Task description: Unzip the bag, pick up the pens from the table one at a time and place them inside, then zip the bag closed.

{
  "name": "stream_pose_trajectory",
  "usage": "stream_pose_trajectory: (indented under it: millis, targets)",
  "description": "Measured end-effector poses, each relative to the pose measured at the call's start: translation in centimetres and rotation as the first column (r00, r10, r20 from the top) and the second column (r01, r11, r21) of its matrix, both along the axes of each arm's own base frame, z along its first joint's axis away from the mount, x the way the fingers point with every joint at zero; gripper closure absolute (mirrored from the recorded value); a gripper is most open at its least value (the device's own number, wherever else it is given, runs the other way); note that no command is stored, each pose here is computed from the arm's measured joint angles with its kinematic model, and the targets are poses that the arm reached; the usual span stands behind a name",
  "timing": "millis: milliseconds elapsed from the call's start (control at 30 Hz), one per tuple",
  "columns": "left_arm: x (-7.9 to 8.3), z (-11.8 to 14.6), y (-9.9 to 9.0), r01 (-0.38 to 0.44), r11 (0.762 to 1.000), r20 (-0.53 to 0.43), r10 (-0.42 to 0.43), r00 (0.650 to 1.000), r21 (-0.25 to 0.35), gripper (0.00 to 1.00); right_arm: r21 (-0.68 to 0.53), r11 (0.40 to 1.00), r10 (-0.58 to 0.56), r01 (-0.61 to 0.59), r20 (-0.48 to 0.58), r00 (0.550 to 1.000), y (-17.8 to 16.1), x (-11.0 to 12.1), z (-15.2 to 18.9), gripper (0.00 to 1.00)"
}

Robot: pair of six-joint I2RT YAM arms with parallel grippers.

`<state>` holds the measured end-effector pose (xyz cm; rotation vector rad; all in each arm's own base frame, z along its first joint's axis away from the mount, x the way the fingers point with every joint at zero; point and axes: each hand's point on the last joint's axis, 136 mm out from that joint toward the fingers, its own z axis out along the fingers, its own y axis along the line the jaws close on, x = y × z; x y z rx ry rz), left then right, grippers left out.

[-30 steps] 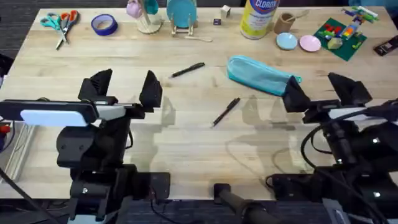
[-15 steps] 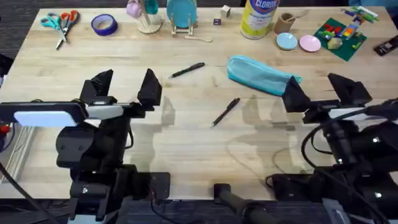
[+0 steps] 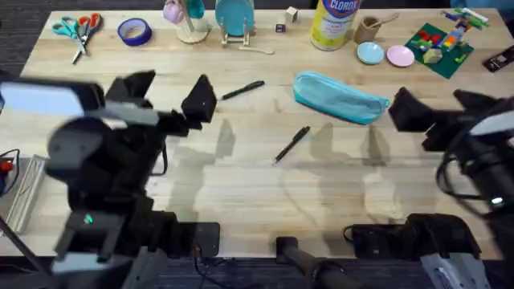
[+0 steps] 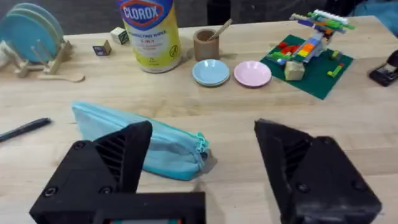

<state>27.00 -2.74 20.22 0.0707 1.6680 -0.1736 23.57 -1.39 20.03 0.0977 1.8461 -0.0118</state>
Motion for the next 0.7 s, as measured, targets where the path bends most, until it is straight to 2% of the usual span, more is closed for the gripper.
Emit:
stream_pose_trajectory:
  millis: [100,200,333,400,500,600,700]
  targets:
    - [1.1,1.3,-1.3,0.080,0.996,-0.023,-0.079,0.997,0.044,0.007,0.006,1.000,-0.001,0.001,-0.074,0.997,0.0,0.3,1.3,0.005]
    - [2.8,2.4,-2.7,0.175,0.982,-0.059,-0.170,0.984,0.076,0.007,0.012,1.000,0.003,-0.001,-0.152,0.988,0.0,0.8,2.2,0.005]
    - [5.3,4.0,-5.0,0.322,0.943,-0.095,-0.315,0.944,0.084,0.007,0.032,0.999,0.032,-0.026,-0.226,0.974,0.4,2.0,3.6,0.005]
    - [6.5,4.9,-6.3,0.398,0.915,-0.101,-0.390,0.915,0.073,0.007,0.046,0.998,0.055,-0.045,-0.251,0.966,0.8,2.7,4.4,0.005]
    - [8.0,6.5,-8.1,0.510,0.859,-0.098,-0.504,0.858,0.050,0.007,0.072,0.994,0.102,-0.085,-0.289,0.952,1.6,3.3,5.1,0.006]
    - [8.8,7.4,-9.7,0.615,0.788,-0.096,-0.611,0.786,0.016,0.007,0.097,0.988,0.146,-0.120,-0.328,0.933,2.3,3.6,5.5,0.005]
    - [9.0,7.7,-11.1,0.699,0.715,-0.093,-0.697,0.711,-0.020,0.008,0.113,0.984,0.168,-0.136,-0.355,0.919,2.7,3.6,6.0,0.005]
